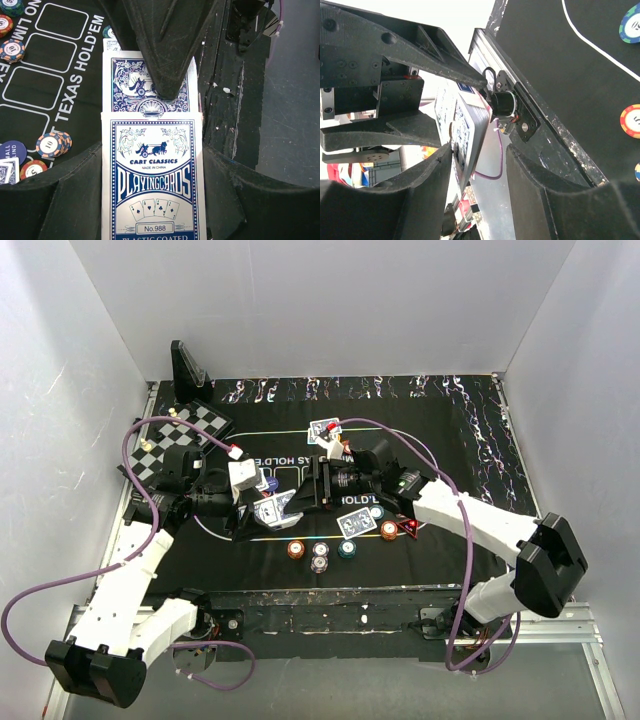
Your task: Distribute texas hold em gaming equipment
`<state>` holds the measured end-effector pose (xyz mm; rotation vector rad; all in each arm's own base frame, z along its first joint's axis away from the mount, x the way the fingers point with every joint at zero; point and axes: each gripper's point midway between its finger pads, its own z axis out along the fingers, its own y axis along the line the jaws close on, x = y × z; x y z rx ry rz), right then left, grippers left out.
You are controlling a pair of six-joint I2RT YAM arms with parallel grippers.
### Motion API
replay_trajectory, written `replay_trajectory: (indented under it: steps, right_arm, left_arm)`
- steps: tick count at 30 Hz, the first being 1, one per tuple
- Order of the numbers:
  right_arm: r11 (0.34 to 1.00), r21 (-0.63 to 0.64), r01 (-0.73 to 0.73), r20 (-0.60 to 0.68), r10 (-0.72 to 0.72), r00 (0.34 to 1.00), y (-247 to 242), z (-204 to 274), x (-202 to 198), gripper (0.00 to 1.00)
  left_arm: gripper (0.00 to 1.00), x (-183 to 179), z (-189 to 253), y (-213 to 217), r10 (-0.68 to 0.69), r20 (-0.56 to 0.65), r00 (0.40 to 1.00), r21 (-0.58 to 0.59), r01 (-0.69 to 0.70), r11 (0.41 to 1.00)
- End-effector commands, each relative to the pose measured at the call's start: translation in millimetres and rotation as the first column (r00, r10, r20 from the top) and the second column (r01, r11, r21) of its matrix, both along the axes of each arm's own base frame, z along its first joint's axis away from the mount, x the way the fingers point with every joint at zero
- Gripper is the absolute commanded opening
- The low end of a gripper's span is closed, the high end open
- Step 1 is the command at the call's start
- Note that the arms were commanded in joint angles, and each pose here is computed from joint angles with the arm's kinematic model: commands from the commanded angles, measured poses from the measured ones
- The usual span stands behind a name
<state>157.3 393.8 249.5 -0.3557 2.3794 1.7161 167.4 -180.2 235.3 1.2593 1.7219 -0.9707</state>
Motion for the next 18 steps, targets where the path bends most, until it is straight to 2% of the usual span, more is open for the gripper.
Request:
replay_trajectory:
  steps: [1,5,9,13,18]
  right_arm:
    - [0.999,0.032,0.022,0.051,-0.024,0.998,-11.9,11.8,1.8,0.53]
    - [0.999,0.035,0.038,0.052,-0.040,0.998,-17.0,12.9,5.3,0.50]
    - [0.999,0.027,0.042,0.045,-0.043,0.998,-17.9,9.8,6.6,0.43]
    - [0.999,0.021,0.048,0.040,-0.049,0.998,-20.4,7.0,7.6,0.32]
    - [0.997,0.019,0.076,0.043,-0.077,0.996,-28.3,9.8,11.6,0.11]
  left_arm:
    - [0.27,-3.8,22.4,-5.5,-0.028,0.059,0.998,-0.058,0.032,0.998]
    - [0.25,-3.9,25.1,-6.3,-0.030,0.064,0.998,-0.068,0.034,0.997]
    - [0.23,-4.2,27.1,-7.7,-0.035,0.060,0.998,-0.077,0.039,0.996]
    - [0.23,-4.1,29.0,-8.0,-0.031,0.062,0.998,-0.082,0.036,0.996]
    - [0.24,-3.6,26.2,-7.7,-0.031,0.065,0.997,-0.081,0.036,0.996]
